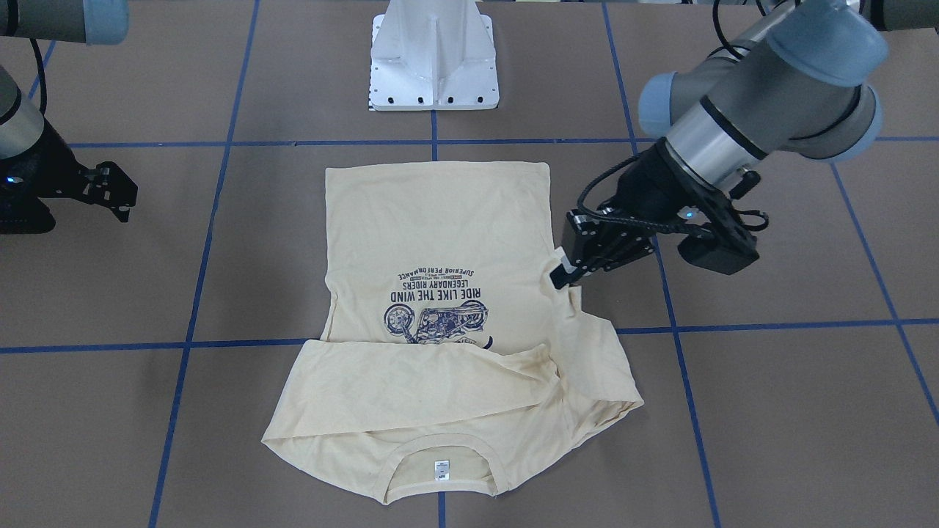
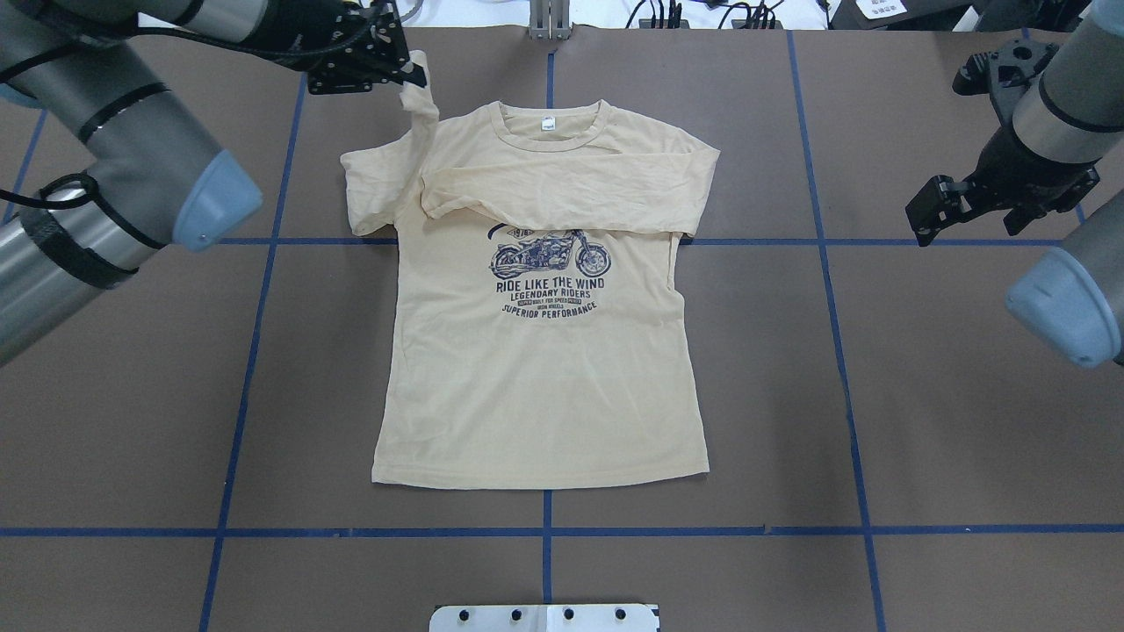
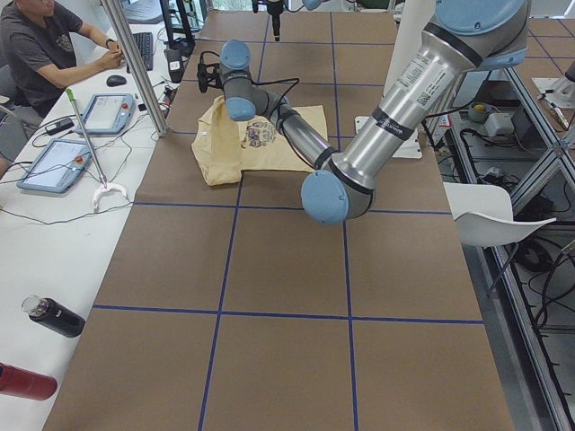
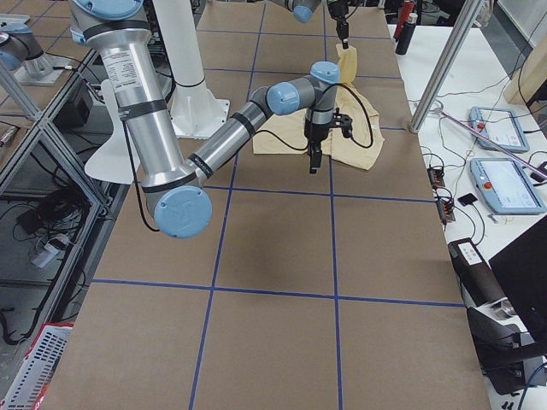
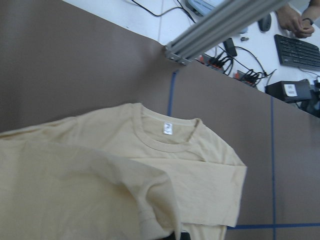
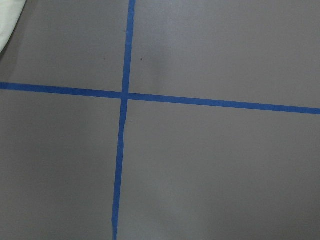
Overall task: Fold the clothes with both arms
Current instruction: 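Carry the other sleeve with the left gripper across toward the collar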
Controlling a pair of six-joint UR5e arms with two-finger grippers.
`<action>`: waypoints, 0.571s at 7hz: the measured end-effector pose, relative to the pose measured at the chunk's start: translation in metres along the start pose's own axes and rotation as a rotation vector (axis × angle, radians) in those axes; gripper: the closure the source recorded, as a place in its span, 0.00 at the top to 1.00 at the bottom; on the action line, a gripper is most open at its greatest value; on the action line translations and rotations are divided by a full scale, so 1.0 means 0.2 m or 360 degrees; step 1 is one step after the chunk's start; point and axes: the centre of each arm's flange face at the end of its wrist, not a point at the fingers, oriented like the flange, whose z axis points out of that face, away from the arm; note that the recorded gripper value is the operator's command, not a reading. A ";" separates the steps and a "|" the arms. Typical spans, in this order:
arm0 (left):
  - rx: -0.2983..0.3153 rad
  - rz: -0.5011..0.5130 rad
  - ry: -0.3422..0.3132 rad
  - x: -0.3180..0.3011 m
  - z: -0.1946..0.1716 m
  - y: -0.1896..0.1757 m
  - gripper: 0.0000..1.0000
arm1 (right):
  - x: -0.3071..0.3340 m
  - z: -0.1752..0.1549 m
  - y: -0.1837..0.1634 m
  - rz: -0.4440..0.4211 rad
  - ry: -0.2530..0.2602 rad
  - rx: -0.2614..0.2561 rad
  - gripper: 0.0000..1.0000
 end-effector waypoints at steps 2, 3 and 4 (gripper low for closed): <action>-0.0086 -0.0064 0.0045 0.28 0.19 0.09 0.00 | 0.01 0.01 0.00 0.0004 0.0004 -0.0003 1.00; -0.0108 -0.0069 0.0050 0.37 0.27 0.10 0.00 | 0.01 0.01 0.00 0.0005 0.0004 -0.0004 1.00; -0.0127 -0.0071 0.0055 0.41 0.36 0.11 0.00 | 0.01 0.00 0.00 0.0005 0.0003 -0.0002 1.00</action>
